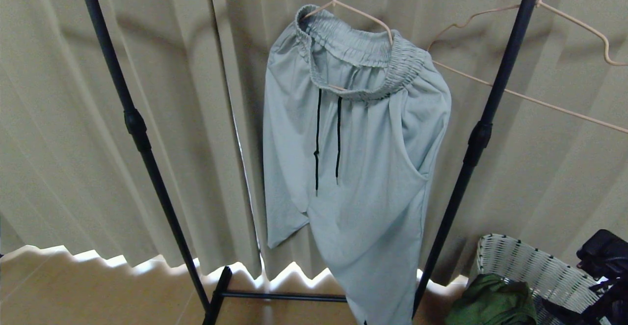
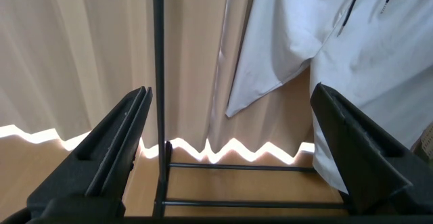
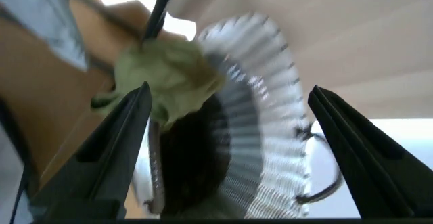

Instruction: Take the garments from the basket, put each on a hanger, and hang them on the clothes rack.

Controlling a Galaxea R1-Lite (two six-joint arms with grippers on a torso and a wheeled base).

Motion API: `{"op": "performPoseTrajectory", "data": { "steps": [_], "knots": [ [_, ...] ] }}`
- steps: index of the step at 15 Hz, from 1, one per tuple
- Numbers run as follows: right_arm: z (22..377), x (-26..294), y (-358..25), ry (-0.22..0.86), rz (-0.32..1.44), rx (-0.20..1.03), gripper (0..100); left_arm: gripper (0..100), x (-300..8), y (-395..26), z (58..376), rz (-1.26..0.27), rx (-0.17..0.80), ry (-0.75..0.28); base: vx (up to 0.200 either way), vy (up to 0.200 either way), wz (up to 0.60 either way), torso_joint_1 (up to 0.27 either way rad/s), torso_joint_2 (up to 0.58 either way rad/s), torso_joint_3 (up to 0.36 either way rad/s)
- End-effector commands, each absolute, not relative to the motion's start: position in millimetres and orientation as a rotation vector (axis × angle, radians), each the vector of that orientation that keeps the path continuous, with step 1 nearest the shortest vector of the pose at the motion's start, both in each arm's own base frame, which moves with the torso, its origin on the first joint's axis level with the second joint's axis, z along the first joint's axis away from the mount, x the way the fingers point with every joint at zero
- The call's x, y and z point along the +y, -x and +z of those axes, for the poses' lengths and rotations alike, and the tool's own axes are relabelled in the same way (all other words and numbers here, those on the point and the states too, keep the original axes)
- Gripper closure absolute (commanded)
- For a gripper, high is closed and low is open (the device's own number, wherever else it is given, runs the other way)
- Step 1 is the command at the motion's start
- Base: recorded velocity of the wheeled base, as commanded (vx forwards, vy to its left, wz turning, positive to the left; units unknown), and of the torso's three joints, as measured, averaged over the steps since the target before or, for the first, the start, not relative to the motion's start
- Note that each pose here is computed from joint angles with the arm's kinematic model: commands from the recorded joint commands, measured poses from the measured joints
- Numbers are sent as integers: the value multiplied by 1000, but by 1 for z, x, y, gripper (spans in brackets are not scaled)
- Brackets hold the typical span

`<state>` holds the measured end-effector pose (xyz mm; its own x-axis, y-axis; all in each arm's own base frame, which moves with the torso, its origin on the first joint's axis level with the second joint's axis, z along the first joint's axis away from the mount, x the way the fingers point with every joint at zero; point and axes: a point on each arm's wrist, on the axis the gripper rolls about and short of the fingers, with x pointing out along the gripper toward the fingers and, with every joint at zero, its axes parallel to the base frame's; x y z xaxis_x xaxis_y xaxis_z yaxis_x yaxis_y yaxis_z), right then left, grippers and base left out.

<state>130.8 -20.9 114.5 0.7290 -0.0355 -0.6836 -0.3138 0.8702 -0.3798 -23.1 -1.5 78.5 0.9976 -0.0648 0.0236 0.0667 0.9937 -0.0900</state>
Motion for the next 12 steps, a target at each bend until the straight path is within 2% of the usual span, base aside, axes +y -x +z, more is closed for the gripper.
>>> {"op": "performPoseTrajectory", "data": {
  "steps": [1, 5, 9, 12],
  "knots": [
    [101, -22, -136, 484, 185, 830, 0, 0, -1, 23, 79, -64, -22, 91, 0, 0, 0, 0, 0, 0],
    [87, -26, -151, 461, 211, 914, 0, 0, -1, 23, 79, -64, -22, 91, 0, 0, 0, 0, 0, 0],
    [78, -28, -162, 463, 208, 937, 0, 0, -2, 23, 79, -67, -21, 91, 0, 0, 0, 0, 0, 0],
    [67, -35, -172, 448, 181, 1011, 0, 0, -1, 23, 79, -64, -22, 91, 0, 0, 0, 0, 0, 0]
  ]
}}
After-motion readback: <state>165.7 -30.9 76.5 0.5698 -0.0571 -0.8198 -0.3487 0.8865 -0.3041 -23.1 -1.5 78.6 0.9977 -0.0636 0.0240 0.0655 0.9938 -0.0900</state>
